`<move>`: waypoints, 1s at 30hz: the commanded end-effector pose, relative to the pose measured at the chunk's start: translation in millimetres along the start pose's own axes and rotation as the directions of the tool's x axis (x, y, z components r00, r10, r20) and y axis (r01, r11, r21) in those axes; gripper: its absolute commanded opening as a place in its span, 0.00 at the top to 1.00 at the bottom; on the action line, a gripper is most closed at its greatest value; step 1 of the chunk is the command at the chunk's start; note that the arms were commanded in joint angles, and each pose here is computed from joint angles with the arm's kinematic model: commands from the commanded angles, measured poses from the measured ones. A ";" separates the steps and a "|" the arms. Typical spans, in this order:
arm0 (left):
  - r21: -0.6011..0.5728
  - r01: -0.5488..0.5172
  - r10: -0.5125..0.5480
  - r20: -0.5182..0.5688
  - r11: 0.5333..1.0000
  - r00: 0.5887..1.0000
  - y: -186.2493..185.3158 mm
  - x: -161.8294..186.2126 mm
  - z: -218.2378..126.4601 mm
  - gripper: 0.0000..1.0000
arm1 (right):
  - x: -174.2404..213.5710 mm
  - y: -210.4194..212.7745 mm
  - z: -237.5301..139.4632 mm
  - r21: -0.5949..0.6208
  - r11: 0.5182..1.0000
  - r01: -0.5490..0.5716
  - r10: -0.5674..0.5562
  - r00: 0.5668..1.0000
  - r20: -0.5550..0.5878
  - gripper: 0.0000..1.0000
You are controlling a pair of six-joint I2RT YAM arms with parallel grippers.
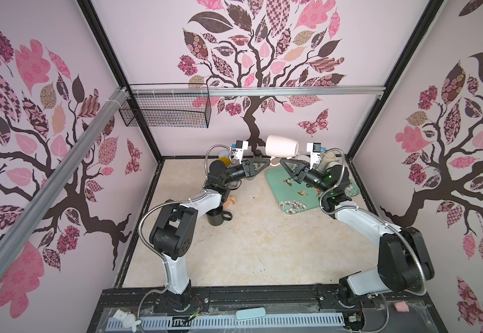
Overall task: Turn the mug right side up
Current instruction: 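Grasp the pink mug handle with the left while the right holds it up, then carry the pink mug toward the mug cluster with the left while the right withdraws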
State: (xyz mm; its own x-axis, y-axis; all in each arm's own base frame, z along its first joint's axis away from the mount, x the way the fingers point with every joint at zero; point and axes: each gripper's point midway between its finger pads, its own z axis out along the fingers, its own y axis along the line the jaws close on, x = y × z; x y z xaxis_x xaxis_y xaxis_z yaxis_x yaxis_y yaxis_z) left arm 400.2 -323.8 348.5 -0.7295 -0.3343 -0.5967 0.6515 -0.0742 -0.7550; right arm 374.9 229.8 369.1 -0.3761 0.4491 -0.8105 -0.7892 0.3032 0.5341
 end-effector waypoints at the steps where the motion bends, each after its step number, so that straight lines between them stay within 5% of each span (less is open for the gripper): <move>1: 0.102 -0.067 0.070 -0.031 0.993 0.997 -31.2 -1.8 13.5 0.45 | -39.4 47.7 5.4 -0.117 0.985 0.129 -0.119 0.989 0.087 1.00; 6: 0.139 -0.072 0.078 -0.036 0.988 0.996 -42.4 -5.2 19.8 0.58 | -37.6 51.3 9.1 -0.140 0.983 0.118 -0.107 0.991 0.080 1.00; 12: 0.158 -0.088 0.096 -0.042 0.983 0.995 -48.9 -10.0 22.6 1.00 | -29.9 45.0 12.4 -0.129 0.987 0.094 -0.090 0.995 0.039 1.00; 14: 0.155 -0.091 0.099 -0.047 0.984 0.994 -46.5 -11.7 20.4 1.00 | -25.3 38.9 12.9 -0.102 0.991 0.086 -0.085 0.996 0.015 0.96; 16: 0.142 -0.098 0.106 -0.049 0.985 0.993 -41.3 -13.3 15.9 1.00 | -20.5 30.7 13.0 -0.052 0.995 0.087 -0.088 0.996 -0.017 0.73; 20: 0.073 -0.144 0.150 -0.073 0.987 0.986 -23.8 -14.6 1.8 1.00 | -12.5 11.0 6.4 0.101 0.987 0.121 -0.112 0.990 -0.090 0.46; 25: -0.076 -0.290 0.266 -0.233 0.954 0.935 2.8 5.5 -10.1 1.00 | -3.5 -13.7 -10.2 0.273 0.949 0.155 -0.109 0.978 -0.176 0.37; 30: -0.210 -0.475 0.355 -0.432 0.855 0.829 30.0 22.6 -29.9 1.00 | -9.1 -49.0 -41.4 0.438 0.891 0.118 -0.048 0.985 -0.168 0.33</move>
State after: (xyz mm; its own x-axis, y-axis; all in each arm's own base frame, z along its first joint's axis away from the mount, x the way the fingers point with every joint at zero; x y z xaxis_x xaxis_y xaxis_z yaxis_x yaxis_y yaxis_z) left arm 411.1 -313.0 294.0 -0.6426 -0.0639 -0.7636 0.7374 0.2192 -0.6389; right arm 392.4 204.0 323.7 -0.4609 0.2799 -0.8422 -0.5931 0.6088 0.5269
